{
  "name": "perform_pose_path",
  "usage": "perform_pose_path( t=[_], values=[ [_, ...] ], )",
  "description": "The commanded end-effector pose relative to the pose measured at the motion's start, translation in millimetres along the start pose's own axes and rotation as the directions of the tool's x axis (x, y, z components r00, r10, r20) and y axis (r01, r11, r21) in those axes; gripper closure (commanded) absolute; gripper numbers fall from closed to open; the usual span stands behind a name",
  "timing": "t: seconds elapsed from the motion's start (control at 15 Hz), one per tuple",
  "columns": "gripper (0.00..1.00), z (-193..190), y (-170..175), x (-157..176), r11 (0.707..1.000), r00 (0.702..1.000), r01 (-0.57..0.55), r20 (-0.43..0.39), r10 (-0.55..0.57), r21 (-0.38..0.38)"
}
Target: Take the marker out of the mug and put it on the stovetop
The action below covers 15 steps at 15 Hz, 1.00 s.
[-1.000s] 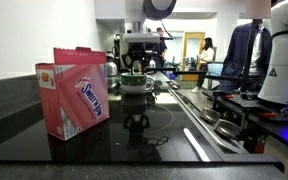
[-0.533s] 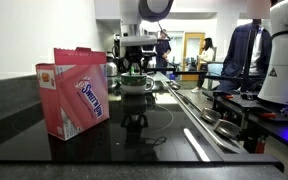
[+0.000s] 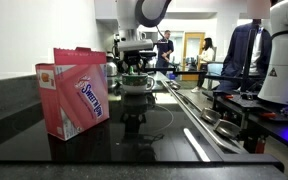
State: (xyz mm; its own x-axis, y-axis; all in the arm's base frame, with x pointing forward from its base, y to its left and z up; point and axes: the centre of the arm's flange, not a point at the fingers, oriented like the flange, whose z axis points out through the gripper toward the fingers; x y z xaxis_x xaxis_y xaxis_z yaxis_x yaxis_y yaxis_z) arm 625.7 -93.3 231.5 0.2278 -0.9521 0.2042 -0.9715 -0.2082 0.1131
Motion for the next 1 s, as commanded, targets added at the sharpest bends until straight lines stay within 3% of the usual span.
perform_pose_path(
  t=[0.0,0.13,0.53,0.73,0.93],
  values=[
    [0.84,1.6,-12.6,2.8,0.998,0.999,0.040,-0.023,-0.041,-0.038],
    [0.99,-0.1,-12.1,1.7,0.998,0.998,0.047,-0.030,-0.048,-0.041],
    [0.95,-34.3,9.1,-8.0,0.994,0.998,0.040,-0.040,-0.044,-0.100],
    [0.95,-70.6,24.9,-20.2,0.994,0.995,0.097,0.030,-0.096,-0.045],
    [0.95,-111.6,36.8,-32.6,0.991,0.991,0.129,0.029,-0.130,0.036]
  ],
)
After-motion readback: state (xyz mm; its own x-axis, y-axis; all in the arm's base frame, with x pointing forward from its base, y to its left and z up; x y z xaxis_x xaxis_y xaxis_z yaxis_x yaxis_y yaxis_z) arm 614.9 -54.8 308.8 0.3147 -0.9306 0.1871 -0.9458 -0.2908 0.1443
